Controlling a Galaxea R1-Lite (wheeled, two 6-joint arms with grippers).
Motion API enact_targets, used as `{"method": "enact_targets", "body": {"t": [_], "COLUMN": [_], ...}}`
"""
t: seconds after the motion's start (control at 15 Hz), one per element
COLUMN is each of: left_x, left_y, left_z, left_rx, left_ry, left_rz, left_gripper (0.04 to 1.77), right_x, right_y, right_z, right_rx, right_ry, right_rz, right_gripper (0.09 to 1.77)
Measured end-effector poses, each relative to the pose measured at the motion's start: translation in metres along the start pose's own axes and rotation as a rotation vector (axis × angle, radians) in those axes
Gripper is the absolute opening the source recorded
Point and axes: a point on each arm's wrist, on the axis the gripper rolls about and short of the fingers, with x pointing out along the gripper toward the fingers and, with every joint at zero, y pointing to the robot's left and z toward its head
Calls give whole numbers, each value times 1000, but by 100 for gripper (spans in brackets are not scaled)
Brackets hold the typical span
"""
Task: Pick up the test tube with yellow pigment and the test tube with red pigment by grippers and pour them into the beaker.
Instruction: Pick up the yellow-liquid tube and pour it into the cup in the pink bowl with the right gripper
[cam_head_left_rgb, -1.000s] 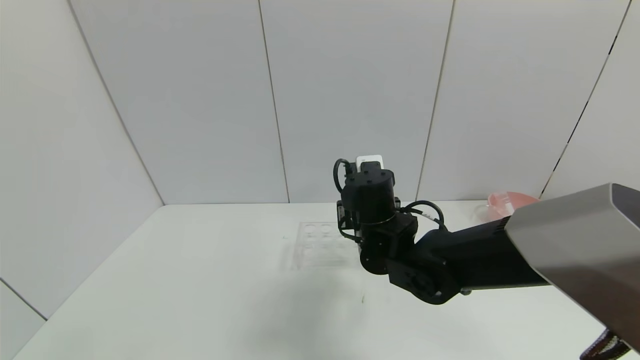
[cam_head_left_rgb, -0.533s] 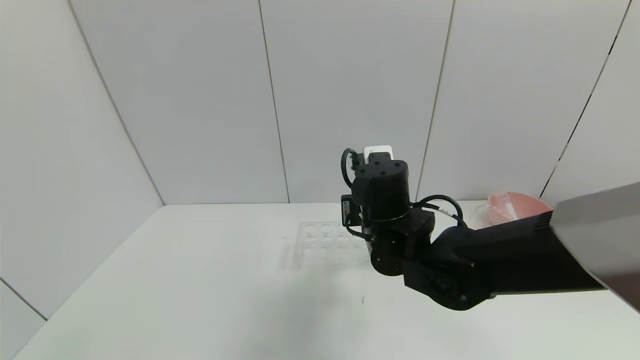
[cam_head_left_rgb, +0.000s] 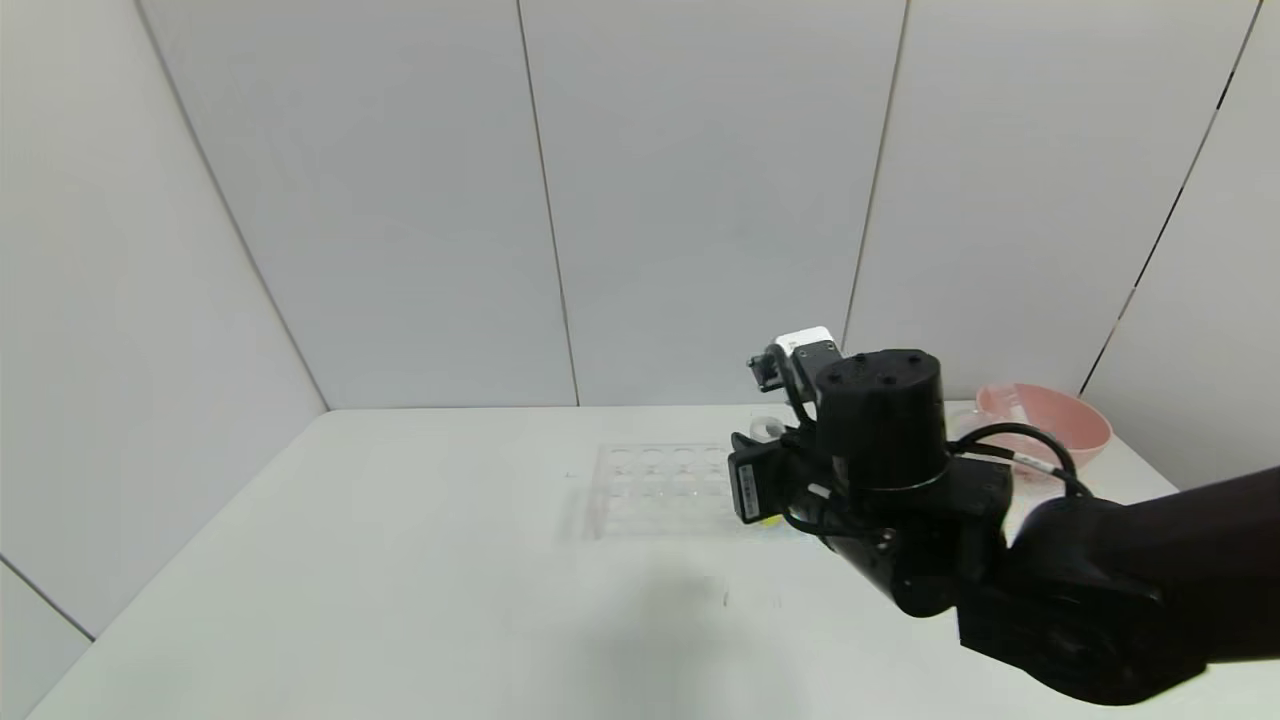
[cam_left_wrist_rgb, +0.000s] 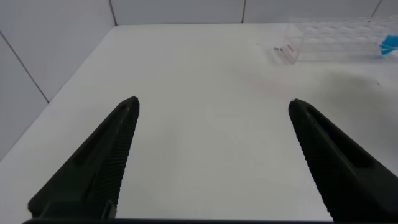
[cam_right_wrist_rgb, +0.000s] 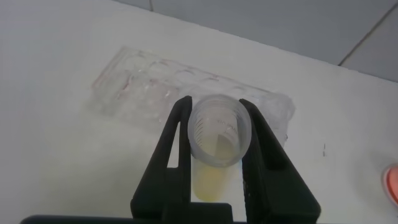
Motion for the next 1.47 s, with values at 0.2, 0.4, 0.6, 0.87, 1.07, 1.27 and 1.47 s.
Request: {"method": "enact_targets", "body": {"t": [0.2,0.4,0.6,0.87,1.07,1.27,1.47], "left_x": [0,0,0,0,0,0,0], "left_y": [0,0,0,0,0,0,0], "left_z": [0,0,0,0,0,0,0], "left_rx": [0,0,0,0,0,0,0], "left_ry": [0,0,0,0,0,0,0], "left_rz": [0,0,0,0,0,0,0], "left_gripper": [172,172,172,172,172,172,172], "right_x": [-29,-50,-67,-90,-103,-102,-91], "right_y": [-37,-88,-140,-203,-242,-271,-295], "right_z": [-2,-3,-6,-9,-8,0,2], "right_rx": [-21,-53,-88,-168,-226,-258,-338], "right_ry": [36,35,58,72,107,116,142], "right_rz": [146,221,214,214,188,155,134], "right_gripper": [53,53,53,53,53,53,53]}}
